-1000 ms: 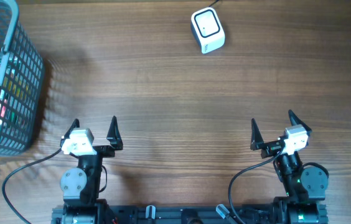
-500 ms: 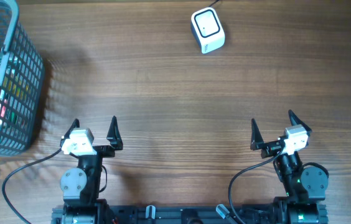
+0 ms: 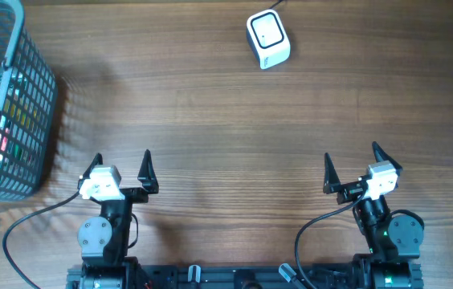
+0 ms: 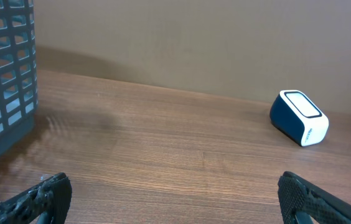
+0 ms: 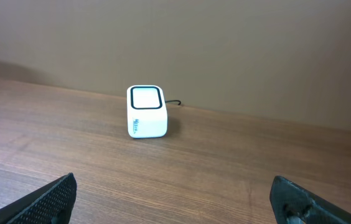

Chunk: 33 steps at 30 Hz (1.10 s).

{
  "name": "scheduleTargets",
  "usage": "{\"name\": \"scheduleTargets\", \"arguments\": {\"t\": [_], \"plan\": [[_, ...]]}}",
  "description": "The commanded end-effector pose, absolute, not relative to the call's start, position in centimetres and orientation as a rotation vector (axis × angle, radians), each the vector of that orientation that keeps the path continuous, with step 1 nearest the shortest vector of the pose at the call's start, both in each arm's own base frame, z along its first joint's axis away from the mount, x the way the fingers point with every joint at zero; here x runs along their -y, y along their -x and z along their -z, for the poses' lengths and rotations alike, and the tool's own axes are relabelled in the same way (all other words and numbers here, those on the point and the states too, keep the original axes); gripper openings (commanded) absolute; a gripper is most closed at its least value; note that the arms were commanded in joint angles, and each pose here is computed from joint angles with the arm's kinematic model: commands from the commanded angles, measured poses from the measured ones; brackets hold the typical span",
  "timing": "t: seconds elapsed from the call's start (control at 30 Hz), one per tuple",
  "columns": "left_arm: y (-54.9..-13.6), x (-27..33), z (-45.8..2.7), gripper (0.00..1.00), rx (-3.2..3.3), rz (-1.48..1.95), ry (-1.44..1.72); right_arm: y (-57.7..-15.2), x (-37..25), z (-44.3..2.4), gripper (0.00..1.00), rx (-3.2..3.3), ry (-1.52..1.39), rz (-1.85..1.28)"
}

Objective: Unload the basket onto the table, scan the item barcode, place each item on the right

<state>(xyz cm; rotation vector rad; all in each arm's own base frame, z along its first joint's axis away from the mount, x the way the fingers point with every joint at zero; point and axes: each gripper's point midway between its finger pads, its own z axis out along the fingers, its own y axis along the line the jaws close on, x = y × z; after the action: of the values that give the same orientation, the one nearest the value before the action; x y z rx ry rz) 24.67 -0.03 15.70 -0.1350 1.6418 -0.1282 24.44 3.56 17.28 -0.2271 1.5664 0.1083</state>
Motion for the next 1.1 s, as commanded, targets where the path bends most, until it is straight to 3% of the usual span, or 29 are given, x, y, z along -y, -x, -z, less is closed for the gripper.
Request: {"name": "scheduleTargets", "arguments": {"t": [0.0,0.33,0.47,0.9,1.07], "plan": [[-24.6,0.4,-15.5,1.00,-1.649,0.134,0.111,-24.6,-3.1,-17.2,1.00,-1.572,0.210,-0.090],[-24.6,0.4,-15.6,1.00,-1.649,0.134,0.111,-24.6,-3.1,-17.2,1.00,-1.572,0.210,-0.090],[-24.7,-0.6,-18.6,1.00,-1.520,0.093,0.143,-24.6,-3.1,-17.2,1.00,-1.572,0.210,-0.090],[-18.0,0.3,-42.3,1.00,-1.076,0.071,0.020,-24.6,-3.1,-17.2,1.00,-1.572,0.210,-0.090],[-20.4,1.3,-49.0,1.00,-1.340,0.047,-0.063,-24.6,-3.1,-17.2,1.00,-1.571,0.210,-0.090]]}}
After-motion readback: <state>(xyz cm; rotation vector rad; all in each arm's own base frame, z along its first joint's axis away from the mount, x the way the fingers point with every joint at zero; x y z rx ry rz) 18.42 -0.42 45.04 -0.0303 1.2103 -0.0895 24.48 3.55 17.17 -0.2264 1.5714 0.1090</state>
